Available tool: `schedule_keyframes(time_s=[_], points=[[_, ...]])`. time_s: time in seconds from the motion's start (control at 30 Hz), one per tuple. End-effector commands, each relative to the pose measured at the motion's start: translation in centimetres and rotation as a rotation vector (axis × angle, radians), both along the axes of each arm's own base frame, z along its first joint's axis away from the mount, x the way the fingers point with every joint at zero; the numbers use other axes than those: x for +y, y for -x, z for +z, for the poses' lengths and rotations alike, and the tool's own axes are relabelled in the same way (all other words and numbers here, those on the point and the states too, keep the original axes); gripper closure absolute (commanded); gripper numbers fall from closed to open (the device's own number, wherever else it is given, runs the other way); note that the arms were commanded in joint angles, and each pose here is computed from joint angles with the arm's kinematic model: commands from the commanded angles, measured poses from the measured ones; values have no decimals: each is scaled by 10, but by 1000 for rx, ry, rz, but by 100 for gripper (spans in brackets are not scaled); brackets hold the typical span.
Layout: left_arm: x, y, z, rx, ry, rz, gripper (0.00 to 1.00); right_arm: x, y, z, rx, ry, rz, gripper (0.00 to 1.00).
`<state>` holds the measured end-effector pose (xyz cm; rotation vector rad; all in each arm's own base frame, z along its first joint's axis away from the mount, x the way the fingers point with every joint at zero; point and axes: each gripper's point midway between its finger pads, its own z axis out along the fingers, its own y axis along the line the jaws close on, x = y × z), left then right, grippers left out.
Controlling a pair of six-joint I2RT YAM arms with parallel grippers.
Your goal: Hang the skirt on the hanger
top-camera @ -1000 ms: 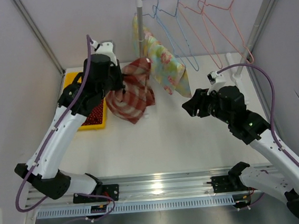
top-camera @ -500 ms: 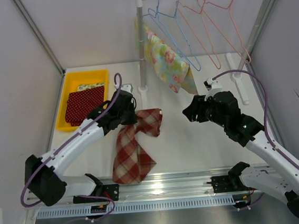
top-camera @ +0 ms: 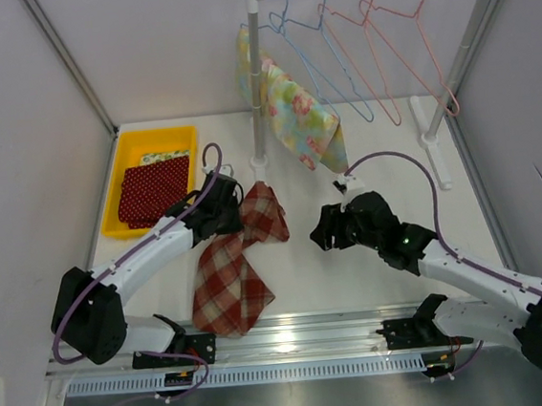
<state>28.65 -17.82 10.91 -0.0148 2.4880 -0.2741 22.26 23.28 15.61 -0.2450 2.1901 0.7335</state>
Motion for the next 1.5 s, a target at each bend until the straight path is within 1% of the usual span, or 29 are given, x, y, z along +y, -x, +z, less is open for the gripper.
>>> schedule_keyframes(time_s=[0.0,0.03,0.07,0.1,0.17,0.2,0.27,0.37,0.4,0.43,0.53,0.7,0.77,0.8,0.83,0.9,1.0,1.03,1.07,1.13,1.17,1.2,1.23,1.27,1.33,1.37,1.4,1.43,1.47], points=[[-3,3,6,-21,48,7,82,30,-8,0,-68,-65,72,38],[-1,4,1,-10,36,7,82,42,-9,3,-94,-92,111,38],[-2,4,-1,-4,37,5,82,48,-12,1,-103,-85,127,37],[-2,5,-3,2,37,4,82,53,-15,-16,-87,-52,145,36],[-3,6,-8,14,36,4,82,70,-23,-12,-117,-83,187,34],[-3,6,-10,18,38,4,82,75,-27,-29,-96,-50,202,34],[-3,6,-10,20,39,6,82,87,-39,-27,-127,-63,216,31],[-3,7,-10,21,39,2,82,95,-55,-54,-100,-25,230,30],[-3,7,-9,20,37,2,82,101,-61,-52,-116,-43,241,30],[-2,8,-9,19,36,1,82,103,-64,-65,-100,-34,252,29],[1,9,-8,17,25,0,82,112,-70,-77,-103,-36,273,26],[4,8,-6,14,17,-4,82,119,-81,-94,-90,-26,260,26],[4,8,-5,11,17,-5,81,120,-82,-99,-83,-28,248,28],[4,9,-6,13,17,-6,81,120,-83,-98,-86,-31,244,30],[4,9,-6,13,17,-6,81,121,-84,-98,-90,-35,236,35],[4,9,-5,14,18,-9,81,123,-85,-99,-82,-44,228,41],[4,8,-5,13,20,-8,81,121,-83,-97,-77,-24,200,70],[4,9,-5,13,21,-7,81,122,-79,-94,-81,-16,194,84],[4,10,-6,12,22,-7,80,116,-80,-93,-89,7,155,90],[4,10,-6,11,30,-4,80,107,-68,-86,-66,21,131,100],[3,12,-8,18,36,-7,80,99,-68,-83,-71,41,91,100],[1,11,-8,15,46,-9,80,87,-58,-92,-32,83,73,100],[-1,11,-9,18,54,-10,79,85,-52,-76,-36,58,54,100],[-1,15,-14,33,57,-14,78,77,-49,-74,-32,73,26,100],[-3,15,-18,37,70,-14,77,54,-33,-82,27,122,-11,100],[-5,15,-19,38,79,-19,73,48,-28,-65,20,86,-33,100],[-7,18,-23,52,87,-27,70,32,-19,-71,54,134,-52,100],[-11,17,-22,43,104,-31,67,23,-14,-58,40,118,-67,100],[-14,17,-20,41,116,-38,59,14,-12,-56,51,130,-92,100]])
